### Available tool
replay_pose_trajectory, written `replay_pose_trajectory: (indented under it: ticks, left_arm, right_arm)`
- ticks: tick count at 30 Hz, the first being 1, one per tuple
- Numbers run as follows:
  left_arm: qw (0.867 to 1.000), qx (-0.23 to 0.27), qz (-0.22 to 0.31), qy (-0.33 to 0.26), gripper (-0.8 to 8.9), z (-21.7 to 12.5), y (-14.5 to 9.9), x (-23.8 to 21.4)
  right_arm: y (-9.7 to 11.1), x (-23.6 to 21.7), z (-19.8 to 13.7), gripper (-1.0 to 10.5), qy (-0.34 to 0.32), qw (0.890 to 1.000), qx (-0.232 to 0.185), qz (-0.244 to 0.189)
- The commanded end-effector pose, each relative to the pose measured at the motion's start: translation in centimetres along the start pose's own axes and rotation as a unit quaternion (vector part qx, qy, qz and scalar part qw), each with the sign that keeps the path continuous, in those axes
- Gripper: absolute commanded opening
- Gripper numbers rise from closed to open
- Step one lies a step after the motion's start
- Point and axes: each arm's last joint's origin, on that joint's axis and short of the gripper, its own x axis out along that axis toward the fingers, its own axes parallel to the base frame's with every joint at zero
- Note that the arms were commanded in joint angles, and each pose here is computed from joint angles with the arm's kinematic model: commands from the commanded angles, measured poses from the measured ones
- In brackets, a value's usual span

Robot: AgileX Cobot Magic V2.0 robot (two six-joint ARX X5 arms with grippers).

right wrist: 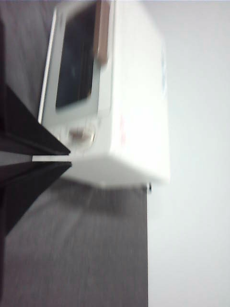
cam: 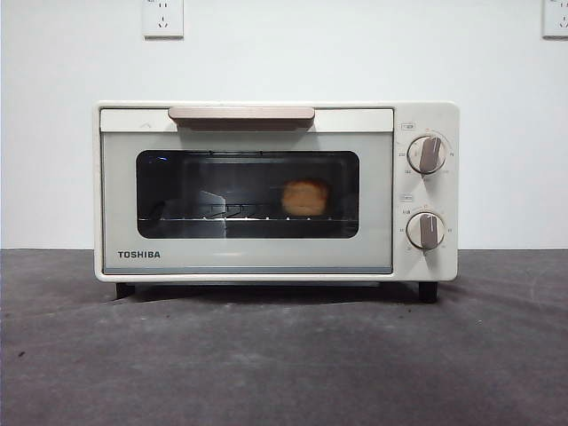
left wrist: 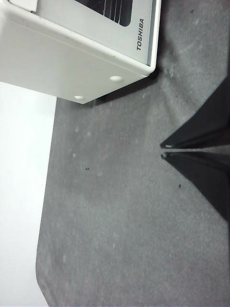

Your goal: The left arm flap open the oven, the right arm pick bread and place it into oven, the left arm flap close the oven

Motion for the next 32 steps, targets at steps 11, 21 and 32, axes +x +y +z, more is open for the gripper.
replay_pose_trajectory:
  ticks: [11,21,32]
  left_arm:
    - [1.000,0.004,0.002,0.012,0.21,-0.7,0.1,0.2]
    - [1.000,0.004,0.002,0.012,0.21,-0.7,0.1,0.2]
    - [1.000,0.004,0.002,0.012,0.21,-0.7,0.1,0.2]
  right_arm:
    - [-4.7,3.7,-13.4,0.2,-0.018,0.994,-0.070,-0.084]
    - [-5.0,3.4,-14.6,0.2,0.000,0.992,-0.093,-0.089]
    - [-5.0,3.4,-14.3,0.2,-0.011,0.992,-0.091,-0.092]
